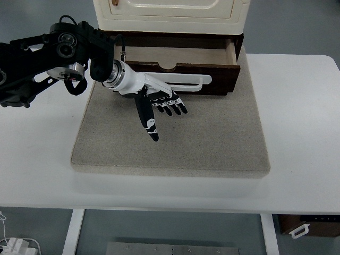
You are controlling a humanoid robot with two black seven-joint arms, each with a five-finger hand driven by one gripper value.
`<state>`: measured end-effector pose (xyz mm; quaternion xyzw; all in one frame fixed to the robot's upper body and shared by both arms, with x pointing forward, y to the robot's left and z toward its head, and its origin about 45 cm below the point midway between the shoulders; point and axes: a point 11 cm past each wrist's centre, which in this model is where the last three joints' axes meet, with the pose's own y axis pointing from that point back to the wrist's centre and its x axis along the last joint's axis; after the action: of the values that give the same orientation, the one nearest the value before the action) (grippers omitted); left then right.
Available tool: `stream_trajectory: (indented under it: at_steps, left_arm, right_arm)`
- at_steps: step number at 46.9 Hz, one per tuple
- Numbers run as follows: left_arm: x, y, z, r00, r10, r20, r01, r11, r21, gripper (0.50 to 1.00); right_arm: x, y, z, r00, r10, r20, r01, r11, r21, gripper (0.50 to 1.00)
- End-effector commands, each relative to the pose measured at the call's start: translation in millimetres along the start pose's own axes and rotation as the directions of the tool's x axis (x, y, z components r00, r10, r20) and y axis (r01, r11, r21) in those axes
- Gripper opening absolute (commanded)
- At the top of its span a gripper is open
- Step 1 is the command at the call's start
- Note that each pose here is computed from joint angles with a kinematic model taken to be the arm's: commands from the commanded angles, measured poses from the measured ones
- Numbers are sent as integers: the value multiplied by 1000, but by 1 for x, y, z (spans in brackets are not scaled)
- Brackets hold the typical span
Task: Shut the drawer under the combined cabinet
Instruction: 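Push the drawer front with the left hand toward the cabinet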
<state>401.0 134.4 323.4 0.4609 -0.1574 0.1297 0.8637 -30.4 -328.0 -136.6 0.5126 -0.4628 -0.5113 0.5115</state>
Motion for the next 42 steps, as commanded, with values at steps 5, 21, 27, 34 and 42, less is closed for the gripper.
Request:
stream_trajectory:
  at_steps: [5, 21, 27, 34, 42]
  left_arm:
    - [14, -1, 0, 999, 32, -21, -32, 999, 7, 1000]
    - [31, -1, -9, 993, 95, -75, -93, 995, 24, 1000]
    - [37, 0, -13, 988, 123, -89, -120, 992, 37, 1000]
    - [48, -1, -14, 975, 188, -123, -184, 982, 41, 1000]
    - [56, 0, -19, 964, 221, -147, -216, 975, 49, 1000]
  right_arm:
    - [0, 0, 0, 1000, 0, 0, 0, 1000, 1, 952]
    - [0, 0, 0, 1000, 0, 0, 0, 1000, 1, 952]
    - [0, 0, 0, 1000, 0, 0, 0, 1000, -1, 952]
    - [0, 0, 0, 1000, 0, 0, 0, 1000, -1, 952]
    - [0, 0, 0, 1000, 0, 0, 0, 1000, 1, 952]
